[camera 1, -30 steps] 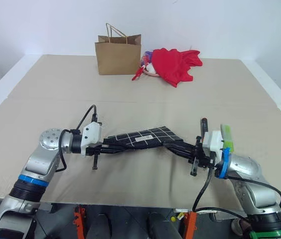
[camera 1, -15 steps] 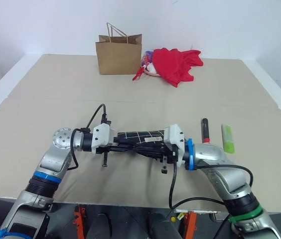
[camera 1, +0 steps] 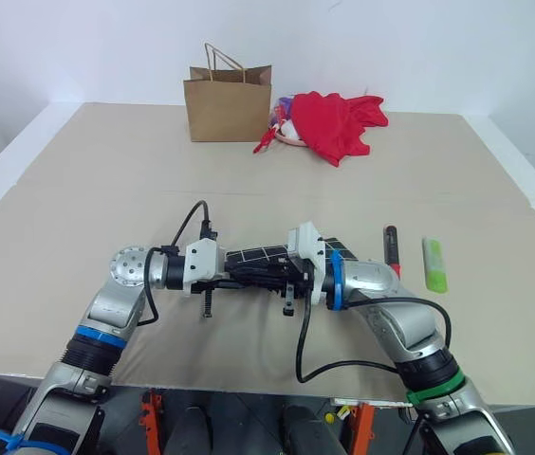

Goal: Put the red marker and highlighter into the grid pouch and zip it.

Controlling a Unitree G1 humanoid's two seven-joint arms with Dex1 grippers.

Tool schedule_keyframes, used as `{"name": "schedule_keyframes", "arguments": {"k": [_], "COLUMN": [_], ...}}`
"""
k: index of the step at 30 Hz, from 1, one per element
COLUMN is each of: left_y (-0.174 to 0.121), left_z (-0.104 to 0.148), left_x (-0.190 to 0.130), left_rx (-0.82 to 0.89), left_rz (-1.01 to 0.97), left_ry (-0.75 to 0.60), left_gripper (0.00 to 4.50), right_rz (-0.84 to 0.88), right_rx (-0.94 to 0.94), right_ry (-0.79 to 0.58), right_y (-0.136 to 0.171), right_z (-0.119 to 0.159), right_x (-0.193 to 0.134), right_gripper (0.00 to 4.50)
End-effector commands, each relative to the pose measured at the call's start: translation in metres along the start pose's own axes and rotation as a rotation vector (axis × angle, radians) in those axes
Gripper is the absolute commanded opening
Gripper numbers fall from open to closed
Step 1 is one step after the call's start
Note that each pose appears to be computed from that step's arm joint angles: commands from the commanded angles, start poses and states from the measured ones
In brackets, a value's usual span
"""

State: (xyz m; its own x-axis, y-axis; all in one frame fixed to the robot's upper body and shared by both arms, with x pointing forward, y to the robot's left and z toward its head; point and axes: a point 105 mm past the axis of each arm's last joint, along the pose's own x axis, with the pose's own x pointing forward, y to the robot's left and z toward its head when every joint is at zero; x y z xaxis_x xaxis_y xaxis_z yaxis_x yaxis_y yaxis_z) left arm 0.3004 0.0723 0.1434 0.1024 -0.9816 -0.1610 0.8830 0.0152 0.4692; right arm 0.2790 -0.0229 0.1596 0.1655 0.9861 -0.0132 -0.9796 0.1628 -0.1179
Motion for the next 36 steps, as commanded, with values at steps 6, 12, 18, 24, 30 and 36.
{"name": "schedule_keyframes", "arguments": {"k": [6, 12, 18, 24, 30, 36], "left_y": [0.006, 0.005, 0.007, 0.006, 0.006, 0.007], "left_z": [0.014, 0.013, 0.016, 0.017, 0.018, 0.019], "left_x": [-0.007, -0.012, -0.015, -0.015, -0.015, -0.017], "left_rx": [0.054, 0.052, 0.066, 0.067, 0.069, 0.071], "left_rz": [0.024, 0.028, 0.045, 0.053, 0.058, 0.069], "left_ry": [-0.028, -0.017, -0.015, -0.018, -0.016, -0.013], "left_gripper": [0.0, 0.0, 0.0, 0.0, 0.0, 0.0], "right_rz": [-0.111, -0.396, -0.887, -1.122, -1.191, -1.276], "right_rx": [0.056, 0.089, 0.089, 0.14, 0.168, 0.242], "right_ry": [-0.047, -0.024, 0.11, 0.138, 0.172, 0.267], "right_y": [0.003, -0.021, -0.059, -0.069, -0.077, -0.072], "right_z": [0.034, 0.037, 0.001, -0.037, -0.058, -0.09], "right_x": [-0.066, -0.139, -0.219, -0.223, -0.212, -0.216], "right_gripper": [4.16, 4.45, 4.45, 4.45, 4.45, 3.85]}}
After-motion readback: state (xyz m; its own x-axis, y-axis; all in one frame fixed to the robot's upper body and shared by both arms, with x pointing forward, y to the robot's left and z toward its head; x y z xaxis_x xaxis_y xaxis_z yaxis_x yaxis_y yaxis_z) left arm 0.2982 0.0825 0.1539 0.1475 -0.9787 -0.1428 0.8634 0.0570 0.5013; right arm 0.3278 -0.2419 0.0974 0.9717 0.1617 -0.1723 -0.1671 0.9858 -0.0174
